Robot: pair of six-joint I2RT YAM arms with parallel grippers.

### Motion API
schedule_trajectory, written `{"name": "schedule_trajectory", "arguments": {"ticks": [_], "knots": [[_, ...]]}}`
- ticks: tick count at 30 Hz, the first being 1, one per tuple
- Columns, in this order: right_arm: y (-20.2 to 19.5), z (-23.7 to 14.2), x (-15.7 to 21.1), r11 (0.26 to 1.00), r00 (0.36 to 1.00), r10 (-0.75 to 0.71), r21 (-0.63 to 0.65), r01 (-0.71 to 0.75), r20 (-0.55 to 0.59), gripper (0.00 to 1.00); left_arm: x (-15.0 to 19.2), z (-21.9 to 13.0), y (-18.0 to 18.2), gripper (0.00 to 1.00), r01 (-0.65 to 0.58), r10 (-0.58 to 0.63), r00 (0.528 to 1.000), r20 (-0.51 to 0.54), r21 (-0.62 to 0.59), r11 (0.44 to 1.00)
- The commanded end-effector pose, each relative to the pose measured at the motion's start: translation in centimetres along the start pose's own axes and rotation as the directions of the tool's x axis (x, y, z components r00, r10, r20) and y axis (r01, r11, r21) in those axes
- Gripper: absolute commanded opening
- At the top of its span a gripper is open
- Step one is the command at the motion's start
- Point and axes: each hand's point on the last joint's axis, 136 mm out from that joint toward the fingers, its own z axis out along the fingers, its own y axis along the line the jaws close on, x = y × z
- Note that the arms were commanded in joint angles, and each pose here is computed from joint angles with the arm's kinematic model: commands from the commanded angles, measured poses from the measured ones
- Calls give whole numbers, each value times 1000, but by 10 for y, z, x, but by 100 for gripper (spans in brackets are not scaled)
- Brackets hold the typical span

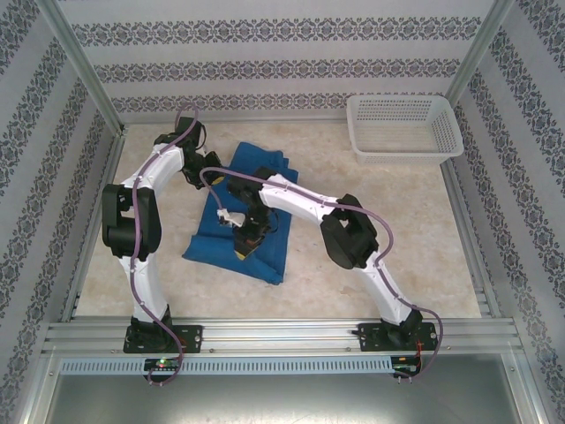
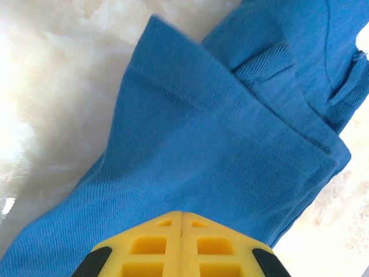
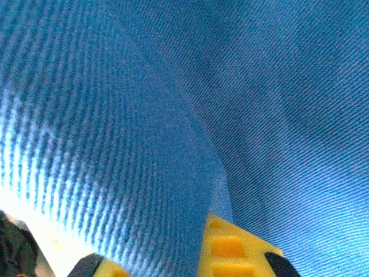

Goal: Roll up the long pants

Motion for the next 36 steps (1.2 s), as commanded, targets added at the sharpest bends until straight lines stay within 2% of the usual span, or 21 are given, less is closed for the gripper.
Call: {"name": "schedule_trajectory", "arguments": {"ticks": [1,2,3,6,10,13,15,19,22,25,27,30,32,36], "knots": [[0,6,-2,998,1000,-4,-59,3,-17,22,1,-3,3,0,15,-15,1000,-15,-1,1000],[-4,8,-3,999,1000,3,-41,-3,-18,35,0,-4,3,0,15,-15,1000,-12,-2,1000],[-9,8,-4,1000,1000,4,-13,-4,-11,45,0,-5,2,0,12,-12,1000,-9,-2,1000],[-17,-10,-12,997,998,-6,80,2,55,55,-2,-7,3,0,11,-11,1000,-7,-5,1000],[-23,-59,-17,951,989,-50,310,4,142,55,-4,-9,1,0,14,-14,1000,-1,0,1000],[-7,-79,-6,911,983,-92,411,20,156,55,-5,-8,1,0,18,-18,1000,-1,4,1000],[11,-81,1,893,979,-133,447,50,157,55,-5,-7,2,0,19,-19,1000,-1,2,1000],[33,-69,20,844,975,-170,532,69,143,56,-4,-6,3,0,27,-27,1000,-3,3,1000],[56,-53,33,841,967,-200,534,87,156,55,-3,-7,4,0,26,-26,1000,-3,-1,1000],[61,-34,43,827,966,-199,556,76,164,55,-3,-10,5,0,25,-25,1000,4,-3,1000],[57,-16,50,809,970,-196,583,78,143,56,-5,-11,4,0,31,-31,999,9,1,1000],[55,10,58,749,971,-231,649,132,69,64,-4,-11,4,0,36,-36,999,8,4,999],[51,23,61,703,971,-240,692,162,17,65,-3,-12,4,0,34,-34,999,11,2,999],[58,44,59,683,966,-258,703,197,-20,65,-2,-13,7,0,36,-36,999,13,-5,999]]}}
